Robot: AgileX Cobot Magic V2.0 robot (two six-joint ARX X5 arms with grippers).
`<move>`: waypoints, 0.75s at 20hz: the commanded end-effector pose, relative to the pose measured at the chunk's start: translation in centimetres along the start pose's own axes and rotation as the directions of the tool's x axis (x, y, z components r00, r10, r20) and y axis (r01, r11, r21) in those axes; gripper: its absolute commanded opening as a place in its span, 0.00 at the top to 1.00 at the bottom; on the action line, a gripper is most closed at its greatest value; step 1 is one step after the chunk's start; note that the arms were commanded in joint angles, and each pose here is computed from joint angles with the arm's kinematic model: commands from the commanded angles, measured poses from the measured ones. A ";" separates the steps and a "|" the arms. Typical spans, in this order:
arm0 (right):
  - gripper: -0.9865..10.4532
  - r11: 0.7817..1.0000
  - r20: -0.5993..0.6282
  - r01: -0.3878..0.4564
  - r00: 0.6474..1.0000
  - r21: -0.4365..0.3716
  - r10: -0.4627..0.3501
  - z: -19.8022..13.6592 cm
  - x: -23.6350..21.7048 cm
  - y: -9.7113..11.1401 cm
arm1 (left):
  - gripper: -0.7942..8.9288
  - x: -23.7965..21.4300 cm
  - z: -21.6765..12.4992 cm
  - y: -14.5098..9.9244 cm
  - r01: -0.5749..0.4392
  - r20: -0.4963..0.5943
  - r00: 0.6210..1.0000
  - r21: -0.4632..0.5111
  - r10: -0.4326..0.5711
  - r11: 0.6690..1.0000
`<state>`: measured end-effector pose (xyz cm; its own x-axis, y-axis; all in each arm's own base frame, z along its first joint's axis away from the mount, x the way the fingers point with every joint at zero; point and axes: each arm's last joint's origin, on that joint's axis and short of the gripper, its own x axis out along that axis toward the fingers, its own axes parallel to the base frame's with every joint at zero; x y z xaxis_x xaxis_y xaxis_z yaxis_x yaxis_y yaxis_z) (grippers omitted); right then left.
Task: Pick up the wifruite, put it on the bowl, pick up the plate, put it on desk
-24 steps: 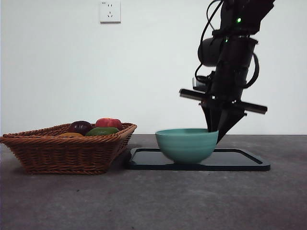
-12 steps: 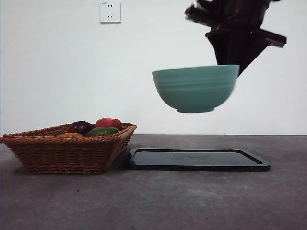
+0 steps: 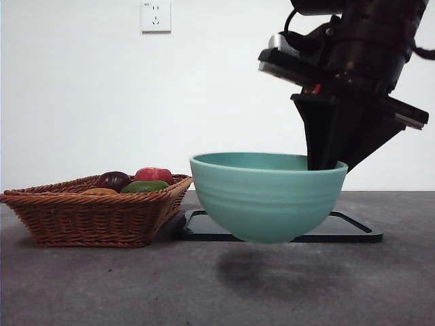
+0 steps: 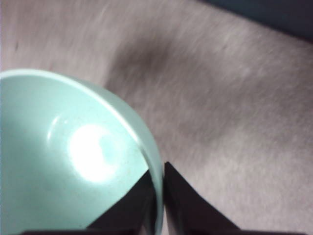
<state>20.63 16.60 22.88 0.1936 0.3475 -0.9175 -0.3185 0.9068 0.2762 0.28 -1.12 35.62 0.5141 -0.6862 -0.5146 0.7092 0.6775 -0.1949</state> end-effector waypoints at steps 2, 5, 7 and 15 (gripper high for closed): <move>0.90 0.999 -0.047 0.018 0.999 0.041 -0.016 -0.4 1.4 -0.1 | 0.37 -0.2 0.2 -0.1 0.009 0.017 1.000 0.012 -0.009 1.000; 0.90 0.998 -0.083 0.035 0.996 0.048 -0.031 -0.7 2.5 -0.4 | 0.37 -0.2 0.2 -0.1 0.009 0.018 1.000 0.013 -0.009 1.000; 0.90 0.997 -0.103 0.055 0.993 0.050 -0.049 -0.7 3.3 -0.6 | 0.37 -0.2 0.2 -0.1 0.009 0.020 1.000 0.013 -0.010 1.000; 0.90 0.996 -0.106 0.075 0.992 0.054 -0.069 -0.5 3.8 -0.8 | 0.37 -0.2 0.2 -0.1 0.009 0.020 1.000 0.013 -0.010 1.000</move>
<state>21.01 16.76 19.26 0.1215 0.2637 -0.9569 -0.2612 0.9386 0.2255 0.27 -1.12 35.63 0.5146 -0.6870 -0.5130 0.7097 0.6771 -0.1947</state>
